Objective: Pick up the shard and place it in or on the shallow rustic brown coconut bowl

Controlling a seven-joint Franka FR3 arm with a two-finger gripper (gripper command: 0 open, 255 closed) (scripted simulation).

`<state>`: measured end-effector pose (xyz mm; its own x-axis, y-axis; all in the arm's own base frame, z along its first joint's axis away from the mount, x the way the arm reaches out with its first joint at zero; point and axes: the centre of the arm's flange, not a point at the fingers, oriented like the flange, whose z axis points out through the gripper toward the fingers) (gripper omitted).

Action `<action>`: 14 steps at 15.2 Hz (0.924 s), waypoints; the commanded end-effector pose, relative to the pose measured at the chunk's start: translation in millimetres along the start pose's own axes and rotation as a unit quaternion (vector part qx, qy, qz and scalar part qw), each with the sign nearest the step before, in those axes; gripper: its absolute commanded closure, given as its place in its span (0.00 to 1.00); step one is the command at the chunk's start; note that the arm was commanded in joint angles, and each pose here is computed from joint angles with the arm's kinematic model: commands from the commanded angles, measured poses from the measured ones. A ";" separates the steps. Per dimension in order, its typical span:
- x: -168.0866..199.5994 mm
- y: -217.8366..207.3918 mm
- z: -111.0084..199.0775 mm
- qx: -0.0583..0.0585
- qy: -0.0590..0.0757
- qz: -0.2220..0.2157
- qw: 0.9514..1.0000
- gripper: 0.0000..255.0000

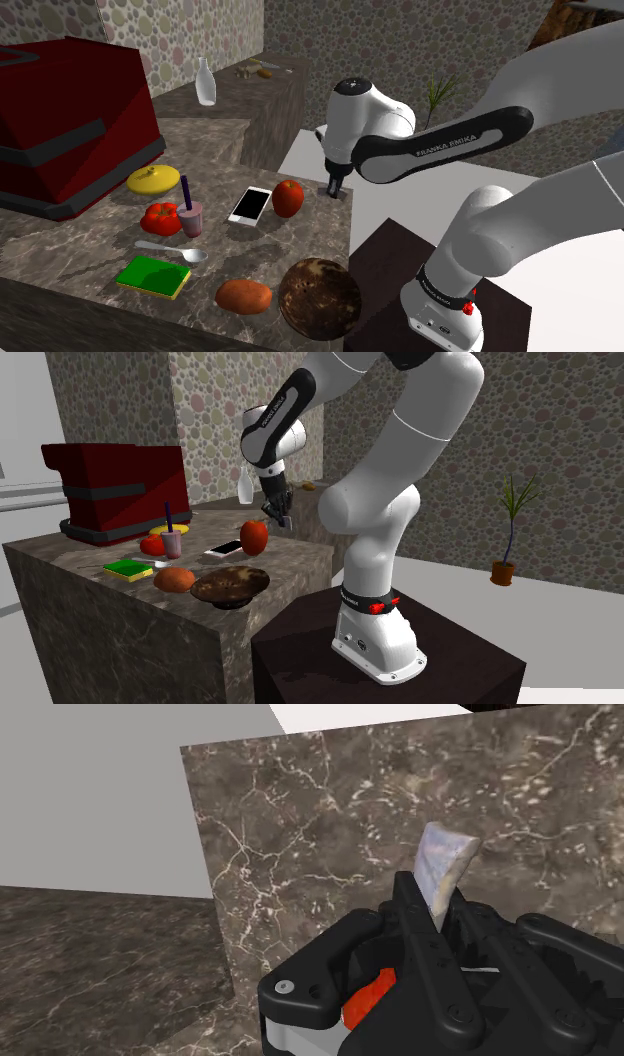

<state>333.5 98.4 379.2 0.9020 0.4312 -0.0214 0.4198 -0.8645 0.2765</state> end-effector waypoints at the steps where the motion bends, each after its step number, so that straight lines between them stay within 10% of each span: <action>1: -4.8 -22.3 -6.2 0.000 0.000 0.000 1.000 1.00; 14: -36.4 -184.3 -53.2 0.000 0.000 0.000 1.000 1.00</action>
<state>227.3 244.0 380.5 0.9020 0.4313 -0.0214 0.4199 -0.8644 0.2764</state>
